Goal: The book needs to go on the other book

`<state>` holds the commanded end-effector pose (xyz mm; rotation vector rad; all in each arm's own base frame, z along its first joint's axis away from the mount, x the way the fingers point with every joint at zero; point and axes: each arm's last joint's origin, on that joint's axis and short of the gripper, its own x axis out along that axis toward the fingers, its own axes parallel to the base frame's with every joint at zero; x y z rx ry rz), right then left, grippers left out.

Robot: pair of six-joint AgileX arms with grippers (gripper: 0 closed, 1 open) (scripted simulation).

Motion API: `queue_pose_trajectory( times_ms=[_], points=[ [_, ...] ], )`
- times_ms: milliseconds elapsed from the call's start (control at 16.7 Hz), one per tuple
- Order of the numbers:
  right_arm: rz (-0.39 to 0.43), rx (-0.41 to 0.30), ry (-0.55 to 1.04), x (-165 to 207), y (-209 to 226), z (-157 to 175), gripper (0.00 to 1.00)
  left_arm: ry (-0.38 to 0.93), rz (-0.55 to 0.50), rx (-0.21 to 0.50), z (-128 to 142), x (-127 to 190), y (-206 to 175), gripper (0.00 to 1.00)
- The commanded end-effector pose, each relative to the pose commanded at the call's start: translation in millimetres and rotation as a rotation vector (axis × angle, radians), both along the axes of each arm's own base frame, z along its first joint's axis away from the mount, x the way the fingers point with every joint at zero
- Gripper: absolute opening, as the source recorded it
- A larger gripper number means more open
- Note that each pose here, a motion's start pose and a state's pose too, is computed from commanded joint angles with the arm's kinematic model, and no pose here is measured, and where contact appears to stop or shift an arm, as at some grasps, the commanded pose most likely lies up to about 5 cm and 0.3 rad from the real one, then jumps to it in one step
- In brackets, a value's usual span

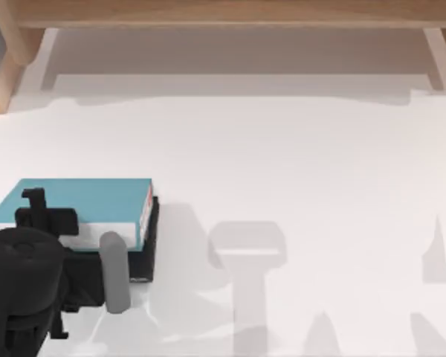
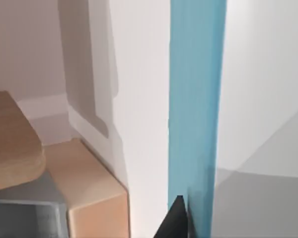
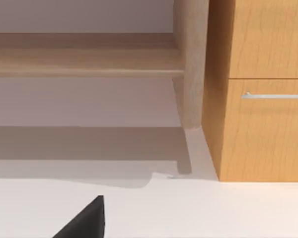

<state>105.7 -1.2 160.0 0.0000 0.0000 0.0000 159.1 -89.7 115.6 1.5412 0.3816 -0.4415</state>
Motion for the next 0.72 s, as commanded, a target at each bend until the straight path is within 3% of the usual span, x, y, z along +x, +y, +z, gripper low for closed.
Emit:
queue_pose_trajectory(
  times_ms=[360, 720],
  points=[
    [0.0, 0.0, 0.0, 0.0, 0.0, 0.0, 1.0, 0.0, 0.0, 0.0, 0.0, 0.0, 0.0, 0.98],
    [0.0, 0.0, 0.0, 0.0, 0.0, 0.0, 1.0, 0.0, 0.0, 0.0, 0.0, 0.0, 0.0, 1.0]
  ],
)
